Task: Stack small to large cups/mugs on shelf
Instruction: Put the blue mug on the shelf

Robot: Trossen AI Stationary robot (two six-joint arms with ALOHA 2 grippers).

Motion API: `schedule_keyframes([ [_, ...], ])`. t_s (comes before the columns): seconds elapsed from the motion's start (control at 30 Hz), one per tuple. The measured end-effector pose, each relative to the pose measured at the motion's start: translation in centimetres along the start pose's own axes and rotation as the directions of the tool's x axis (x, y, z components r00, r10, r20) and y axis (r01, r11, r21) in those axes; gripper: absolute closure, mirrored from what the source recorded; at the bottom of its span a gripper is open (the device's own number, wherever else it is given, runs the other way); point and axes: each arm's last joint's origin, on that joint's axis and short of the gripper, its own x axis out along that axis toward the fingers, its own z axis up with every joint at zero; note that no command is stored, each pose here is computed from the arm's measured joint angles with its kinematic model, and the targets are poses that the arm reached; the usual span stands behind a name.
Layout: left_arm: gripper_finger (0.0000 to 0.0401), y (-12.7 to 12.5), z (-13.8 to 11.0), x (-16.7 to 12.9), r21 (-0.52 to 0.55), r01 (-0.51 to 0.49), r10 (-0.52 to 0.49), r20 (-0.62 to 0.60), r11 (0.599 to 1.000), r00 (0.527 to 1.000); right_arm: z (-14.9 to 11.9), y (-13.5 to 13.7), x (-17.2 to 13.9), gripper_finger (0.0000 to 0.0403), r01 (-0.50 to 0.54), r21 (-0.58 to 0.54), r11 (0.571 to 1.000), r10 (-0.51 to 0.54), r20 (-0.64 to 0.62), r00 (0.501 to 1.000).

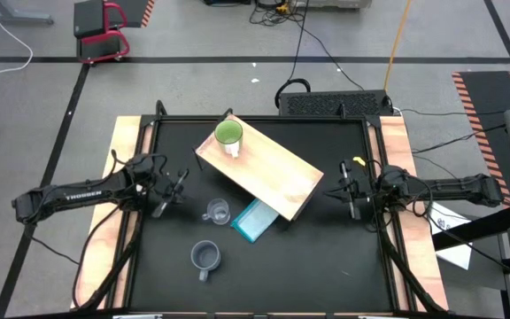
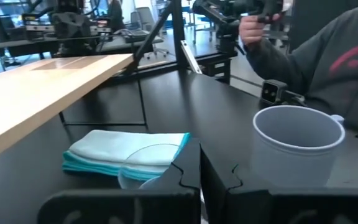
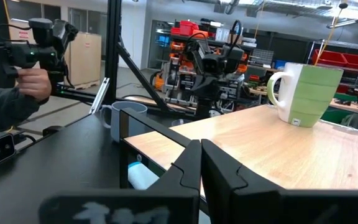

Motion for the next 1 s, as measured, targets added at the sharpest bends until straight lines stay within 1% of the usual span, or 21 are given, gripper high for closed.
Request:
schedule_keyframes([
  [0.23,0.0401,-0.3,0.1,0.3,0.026,0.021,-0.02,-0.002,0.999,1.0,0.0,0.0,0.0,0.0403,0.0,0.003,1.0,0.0,0.0,1.0],
  [0.4,0.0401,-0.4,0.0,0.5,0.026,0.009,-0.008,-0.009,1.0,1.0,0.0,0.0,0.0,0.0403,-0.001,0.003,1.0,0.001,0.0,1.0],
  [0.6,0.0401,-0.9,0.1,0.9,0.024,0.055,-0.054,-0.005,0.998,0.999,0.0,0.0,0.0,0.0403,0.0,0.003,1.0,0.0,0.0,1.0],
  [0.77,0.0401,-1.3,0.2,1.4,-0.016,0.023,-0.023,-0.02,1.0,1.0,0.0,0.0,0.0,0.0403,0.0,0.003,1.0,0.0,0.0,1.0],
  [0.9,0.0401,-1.9,0.4,1.8,-0.008,0.044,-0.044,-0.014,0.999,0.999,0.0,0.0,0.0,0.0403,-0.001,0.004,1.0,0.001,-0.001,1.0],
  [1.0,0.0401,-2.1,0.6,2.0,-0.027,0.014,-0.014,-0.011,1.0,1.0,-0.1,0.0,0.0,0.0403,-0.001,0.005,1.0,0.001,-0.006,1.0],
])
